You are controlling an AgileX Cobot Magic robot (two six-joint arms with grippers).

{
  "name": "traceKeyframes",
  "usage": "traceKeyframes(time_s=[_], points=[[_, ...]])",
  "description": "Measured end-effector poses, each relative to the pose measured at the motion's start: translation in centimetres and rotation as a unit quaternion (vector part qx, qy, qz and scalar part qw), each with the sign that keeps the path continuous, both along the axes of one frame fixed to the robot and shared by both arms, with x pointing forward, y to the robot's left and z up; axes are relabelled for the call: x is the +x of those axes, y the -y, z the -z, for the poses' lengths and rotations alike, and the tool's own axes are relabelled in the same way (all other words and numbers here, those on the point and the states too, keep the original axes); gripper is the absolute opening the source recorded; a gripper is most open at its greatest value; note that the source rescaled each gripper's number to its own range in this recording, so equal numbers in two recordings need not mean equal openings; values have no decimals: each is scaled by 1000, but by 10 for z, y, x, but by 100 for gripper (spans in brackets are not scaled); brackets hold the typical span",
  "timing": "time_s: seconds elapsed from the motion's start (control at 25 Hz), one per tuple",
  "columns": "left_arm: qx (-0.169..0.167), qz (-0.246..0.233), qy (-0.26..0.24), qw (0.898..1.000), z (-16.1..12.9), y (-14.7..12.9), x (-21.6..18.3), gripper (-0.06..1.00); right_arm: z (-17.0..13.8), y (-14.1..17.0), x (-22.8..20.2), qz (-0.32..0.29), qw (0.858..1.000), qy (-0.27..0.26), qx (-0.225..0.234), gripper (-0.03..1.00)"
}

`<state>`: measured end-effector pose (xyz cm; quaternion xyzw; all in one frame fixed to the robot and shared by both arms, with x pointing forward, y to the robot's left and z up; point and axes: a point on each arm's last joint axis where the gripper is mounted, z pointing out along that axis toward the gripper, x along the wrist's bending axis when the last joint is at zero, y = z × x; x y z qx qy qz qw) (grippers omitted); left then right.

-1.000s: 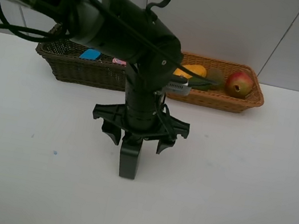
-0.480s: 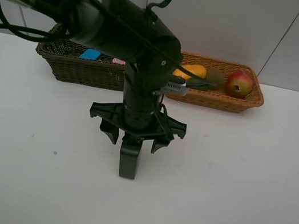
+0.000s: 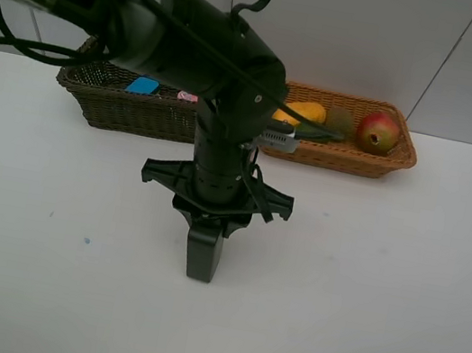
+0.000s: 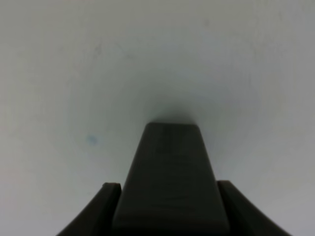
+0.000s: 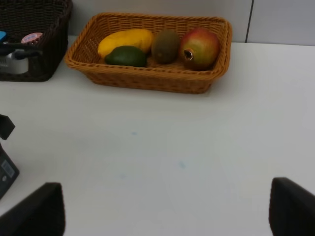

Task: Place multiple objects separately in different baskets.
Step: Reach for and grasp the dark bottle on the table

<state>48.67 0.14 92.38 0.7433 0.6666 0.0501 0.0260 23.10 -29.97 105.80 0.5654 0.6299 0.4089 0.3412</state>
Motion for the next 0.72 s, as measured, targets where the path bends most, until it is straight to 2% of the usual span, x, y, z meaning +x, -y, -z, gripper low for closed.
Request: traceKeyframes(time_s=[0.72], points=[[-16, -1, 10, 1000, -10, 7, 5, 1, 0, 0, 0, 0, 1000, 0, 0, 100]])
